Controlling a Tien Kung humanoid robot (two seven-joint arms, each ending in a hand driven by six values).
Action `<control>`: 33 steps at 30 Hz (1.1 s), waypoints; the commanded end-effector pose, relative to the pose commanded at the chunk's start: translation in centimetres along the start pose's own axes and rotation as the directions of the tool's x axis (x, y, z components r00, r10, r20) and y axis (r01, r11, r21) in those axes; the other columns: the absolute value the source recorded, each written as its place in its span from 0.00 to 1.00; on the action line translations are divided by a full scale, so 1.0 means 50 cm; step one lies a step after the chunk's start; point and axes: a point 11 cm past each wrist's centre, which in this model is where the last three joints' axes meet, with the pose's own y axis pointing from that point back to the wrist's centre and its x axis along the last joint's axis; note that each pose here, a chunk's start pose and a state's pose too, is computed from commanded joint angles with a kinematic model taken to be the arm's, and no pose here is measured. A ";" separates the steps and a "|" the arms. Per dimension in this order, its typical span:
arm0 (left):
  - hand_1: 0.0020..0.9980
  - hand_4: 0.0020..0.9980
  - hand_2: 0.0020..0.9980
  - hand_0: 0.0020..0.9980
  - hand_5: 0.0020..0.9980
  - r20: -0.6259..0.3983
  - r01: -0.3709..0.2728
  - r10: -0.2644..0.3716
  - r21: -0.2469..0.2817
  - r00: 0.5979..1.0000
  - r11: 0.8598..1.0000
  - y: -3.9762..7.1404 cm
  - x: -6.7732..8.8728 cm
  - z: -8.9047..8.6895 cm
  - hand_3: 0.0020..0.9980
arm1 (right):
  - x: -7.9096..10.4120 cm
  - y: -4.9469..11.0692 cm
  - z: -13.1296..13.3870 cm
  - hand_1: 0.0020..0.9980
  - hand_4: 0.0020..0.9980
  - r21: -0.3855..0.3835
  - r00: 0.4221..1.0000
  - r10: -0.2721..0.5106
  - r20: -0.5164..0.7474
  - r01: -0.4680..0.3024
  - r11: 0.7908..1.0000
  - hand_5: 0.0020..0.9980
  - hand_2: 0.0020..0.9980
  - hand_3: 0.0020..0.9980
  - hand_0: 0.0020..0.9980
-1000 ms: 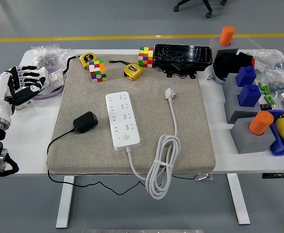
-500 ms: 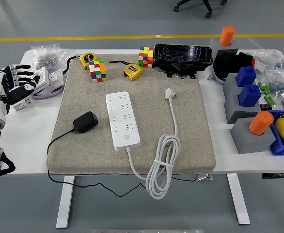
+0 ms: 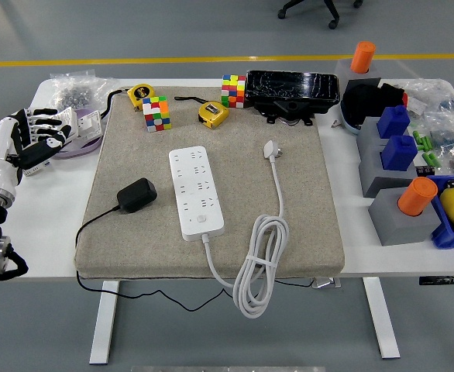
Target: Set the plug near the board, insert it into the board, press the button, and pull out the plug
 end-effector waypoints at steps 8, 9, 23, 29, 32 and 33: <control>0.50 0.76 0.55 0.47 0.14 -0.004 0.005 -0.005 0.000 1.000 1.000 -0.001 -0.004 0.003 0.59 | 0.003 0.000 -0.012 0.67 0.92 0.011 1.000 0.002 0.002 -0.002 1.000 0.51 0.67 0.56 0.67; 0.50 0.76 0.55 0.47 0.14 -0.004 0.006 -0.006 0.002 1.000 1.000 -0.001 -0.004 0.002 0.59 | 0.003 0.000 -0.013 0.67 0.92 0.011 1.000 0.002 0.002 -0.002 1.000 0.51 0.67 0.56 0.67; 0.50 0.77 0.55 0.48 0.15 -0.002 0.027 -0.027 0.013 1.000 1.000 -0.004 -0.016 0.001 0.59 | 0.000 -0.001 -0.025 0.68 0.93 0.020 1.000 -0.001 0.008 0.001 1.000 0.52 0.67 0.56 0.67; 0.50 0.76 0.55 0.48 0.15 -0.007 0.025 -0.025 0.007 1.000 1.000 -0.006 -0.017 0.006 0.60 | 0.001 -0.002 -0.017 0.67 0.93 0.010 1.000 0.005 0.014 -0.005 1.000 0.52 0.67 0.56 0.67; 0.50 0.76 0.55 0.48 0.15 -0.009 0.026 -0.026 0.007 1.000 1.000 -0.005 -0.019 0.006 0.60 | -0.001 -0.001 -0.025 0.67 0.93 0.023 1.000 0.003 0.014 -0.003 1.000 0.52 0.67 0.56 0.67; 0.50 0.76 0.55 0.48 0.15 -0.008 0.027 -0.027 0.008 1.000 1.000 -0.005 -0.018 0.005 0.59 | -0.002 -0.001 -0.027 0.68 0.93 0.026 1.000 0.001 0.014 -0.002 1.000 0.52 0.67 0.56 0.67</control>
